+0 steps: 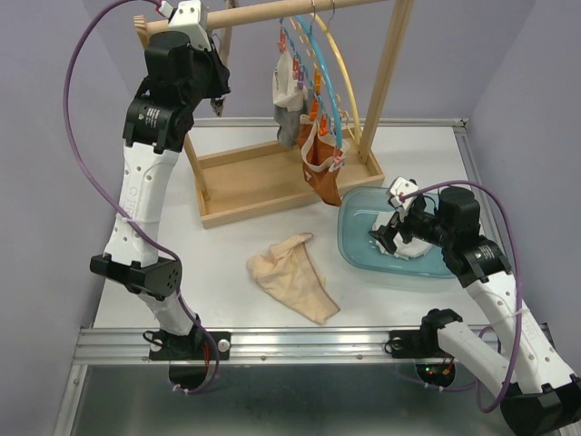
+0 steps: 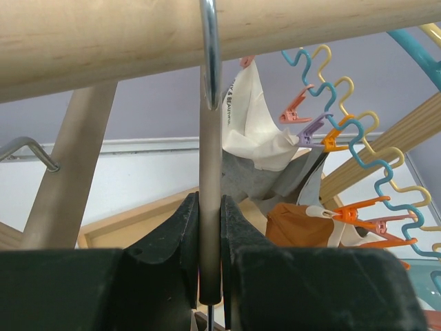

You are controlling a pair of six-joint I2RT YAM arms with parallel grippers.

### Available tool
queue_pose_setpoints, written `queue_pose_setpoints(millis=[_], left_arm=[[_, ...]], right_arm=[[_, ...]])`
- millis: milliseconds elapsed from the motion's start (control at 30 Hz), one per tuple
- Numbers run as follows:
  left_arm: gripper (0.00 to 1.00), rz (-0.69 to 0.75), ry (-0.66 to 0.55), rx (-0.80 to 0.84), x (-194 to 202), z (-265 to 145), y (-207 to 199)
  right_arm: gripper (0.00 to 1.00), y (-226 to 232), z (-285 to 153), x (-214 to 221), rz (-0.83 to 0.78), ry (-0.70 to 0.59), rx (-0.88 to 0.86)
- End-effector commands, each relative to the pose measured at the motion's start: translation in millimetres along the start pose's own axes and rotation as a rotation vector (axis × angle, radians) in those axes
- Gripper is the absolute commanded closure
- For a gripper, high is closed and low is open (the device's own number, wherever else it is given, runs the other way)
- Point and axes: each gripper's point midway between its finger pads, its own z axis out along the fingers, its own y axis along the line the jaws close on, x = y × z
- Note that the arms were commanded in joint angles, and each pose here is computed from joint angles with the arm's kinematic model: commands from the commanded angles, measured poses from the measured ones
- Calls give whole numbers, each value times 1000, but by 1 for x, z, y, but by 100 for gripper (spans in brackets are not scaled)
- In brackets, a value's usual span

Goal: Remove the underwear clipped to the hanger
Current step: Place the hanger at the clothesline.

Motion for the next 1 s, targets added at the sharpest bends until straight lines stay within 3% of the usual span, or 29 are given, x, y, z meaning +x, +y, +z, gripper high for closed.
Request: queue_pose_setpoints(millis=[0,333,767,967], left_arm=[[100,-24,-144,38,-45,-10,-7],[98,-23,-116,29,-35,-6,-3],[56,-46,-204,83,-64,-40,-13],[49,-50,-224,111,-69,-50,-19]], right_arm=[[0,0,2,-6,-10,-43,-7],[0,1,2,-7,-14,-45,-9],[0,2,3,-6,-15,-45,-18],[0,3,3,-5,-17,-44,-21]])
